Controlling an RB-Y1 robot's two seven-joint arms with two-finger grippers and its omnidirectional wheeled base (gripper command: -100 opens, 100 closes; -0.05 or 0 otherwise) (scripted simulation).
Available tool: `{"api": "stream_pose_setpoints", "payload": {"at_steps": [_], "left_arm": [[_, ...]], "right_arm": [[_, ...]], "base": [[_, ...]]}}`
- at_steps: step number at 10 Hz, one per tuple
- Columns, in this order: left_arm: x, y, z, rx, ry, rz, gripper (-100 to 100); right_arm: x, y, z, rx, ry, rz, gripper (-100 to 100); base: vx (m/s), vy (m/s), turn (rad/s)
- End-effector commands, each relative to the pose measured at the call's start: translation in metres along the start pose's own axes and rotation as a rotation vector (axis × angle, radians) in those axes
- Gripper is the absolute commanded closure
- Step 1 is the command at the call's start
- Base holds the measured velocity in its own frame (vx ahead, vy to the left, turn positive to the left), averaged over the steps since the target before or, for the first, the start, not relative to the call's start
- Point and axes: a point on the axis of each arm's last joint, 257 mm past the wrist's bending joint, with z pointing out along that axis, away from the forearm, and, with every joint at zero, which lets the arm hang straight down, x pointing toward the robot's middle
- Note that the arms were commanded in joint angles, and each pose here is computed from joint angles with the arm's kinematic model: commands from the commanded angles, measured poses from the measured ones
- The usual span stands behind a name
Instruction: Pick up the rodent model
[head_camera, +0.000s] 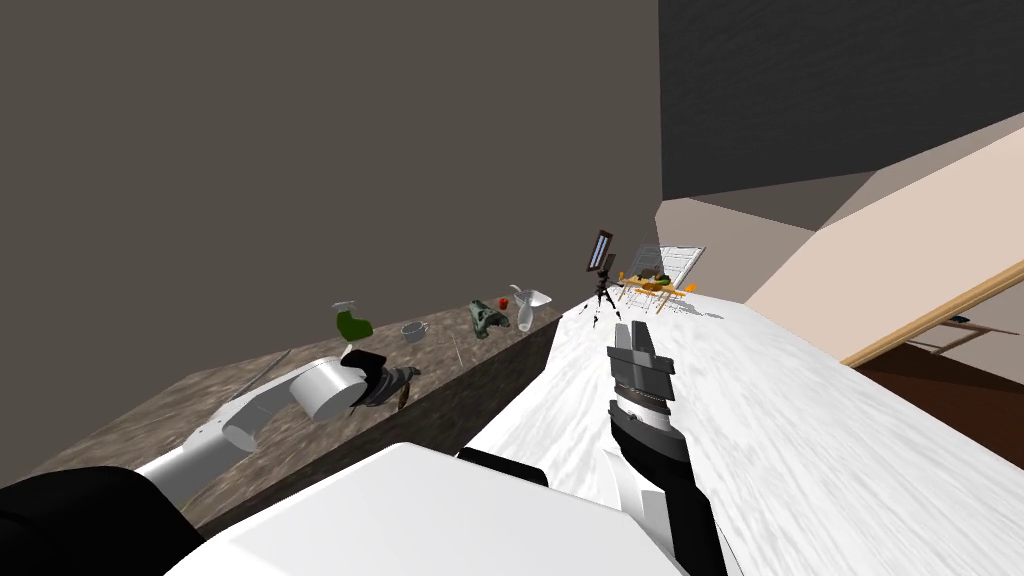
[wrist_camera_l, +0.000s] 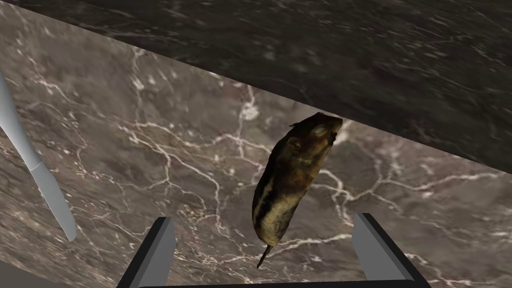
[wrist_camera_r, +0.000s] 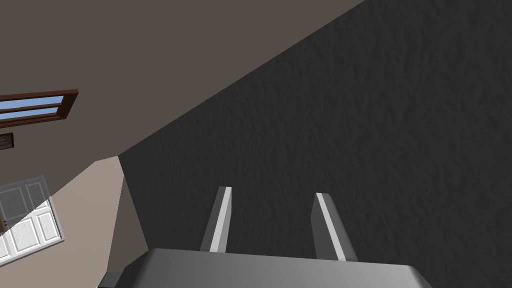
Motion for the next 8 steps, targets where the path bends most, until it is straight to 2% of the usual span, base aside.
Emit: {"api": "stream_pose_setpoints", "payload": {"at_steps": [1, 7, 8], "left_arm": [[0.002, 0.012, -0.002, -0.051, 0.018, 0.01, -100], [0.006, 0.046, -0.01, -0.192, 0.069, 0.04, -100], [0.006, 0.041, -0.009, -0.177, 0.063, 0.038, -100]], "right_arm": [[0.0, 0.0, 0.0, 0.0, 0.0, 0.0, 0], [0.0, 0.0, 0.0, 0.0, 0.0, 0.0, 0], [0.0, 0.0, 0.0, 0.0, 0.0, 0.0, 0]], "base": [[0.035, 0.005, -0.072], [0.039, 0.002, -0.066], [0.013, 0.002, -0.006]]}}
